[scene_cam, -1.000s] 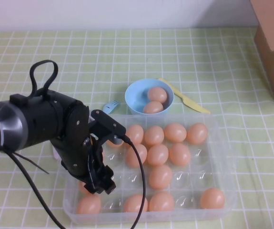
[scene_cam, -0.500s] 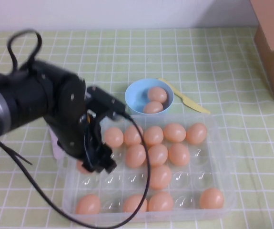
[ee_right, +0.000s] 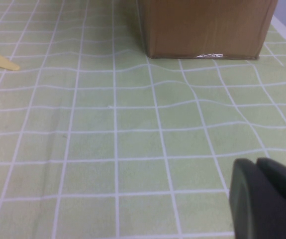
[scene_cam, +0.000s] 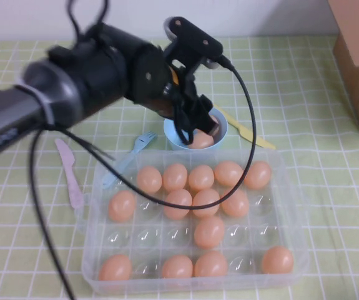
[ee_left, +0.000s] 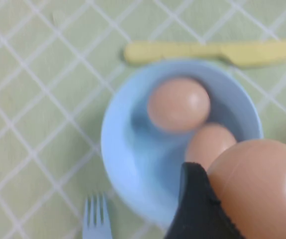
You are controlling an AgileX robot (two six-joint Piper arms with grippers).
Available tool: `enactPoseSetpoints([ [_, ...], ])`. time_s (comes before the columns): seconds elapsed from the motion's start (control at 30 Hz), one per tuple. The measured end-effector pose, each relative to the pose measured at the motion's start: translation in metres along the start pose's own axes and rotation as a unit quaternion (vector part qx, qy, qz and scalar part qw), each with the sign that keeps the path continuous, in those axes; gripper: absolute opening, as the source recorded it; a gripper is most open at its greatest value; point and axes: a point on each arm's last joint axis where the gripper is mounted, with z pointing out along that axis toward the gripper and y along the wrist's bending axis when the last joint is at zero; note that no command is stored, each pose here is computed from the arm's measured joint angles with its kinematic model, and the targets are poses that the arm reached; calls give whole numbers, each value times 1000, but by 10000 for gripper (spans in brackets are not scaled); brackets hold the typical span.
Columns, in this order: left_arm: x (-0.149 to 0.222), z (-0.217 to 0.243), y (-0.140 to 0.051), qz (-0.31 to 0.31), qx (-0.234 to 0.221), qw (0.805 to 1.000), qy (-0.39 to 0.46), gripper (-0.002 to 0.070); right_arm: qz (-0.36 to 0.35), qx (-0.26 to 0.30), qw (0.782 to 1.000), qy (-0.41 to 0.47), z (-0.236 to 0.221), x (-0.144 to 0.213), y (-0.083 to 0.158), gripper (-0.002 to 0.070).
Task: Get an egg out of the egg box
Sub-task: Place the egg in the bowl
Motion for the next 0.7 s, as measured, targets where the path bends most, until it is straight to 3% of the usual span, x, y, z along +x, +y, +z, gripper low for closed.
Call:
enactPoseSetpoints([
  [0.3, 6, 66, 4, -8, -10, 1000, -24, 358, 0, 0, 1000, 0, 0, 0, 0, -17],
  [0.53, 15, 78, 23, -20, -25, 999, -20, 358, -1, 0, 1000, 0, 0, 0, 0, -17],
  [0.7, 19, 86, 23, -30, -21, 999, -17, 398, -1, 0, 1000, 0, 0, 0, 0, -17],
])
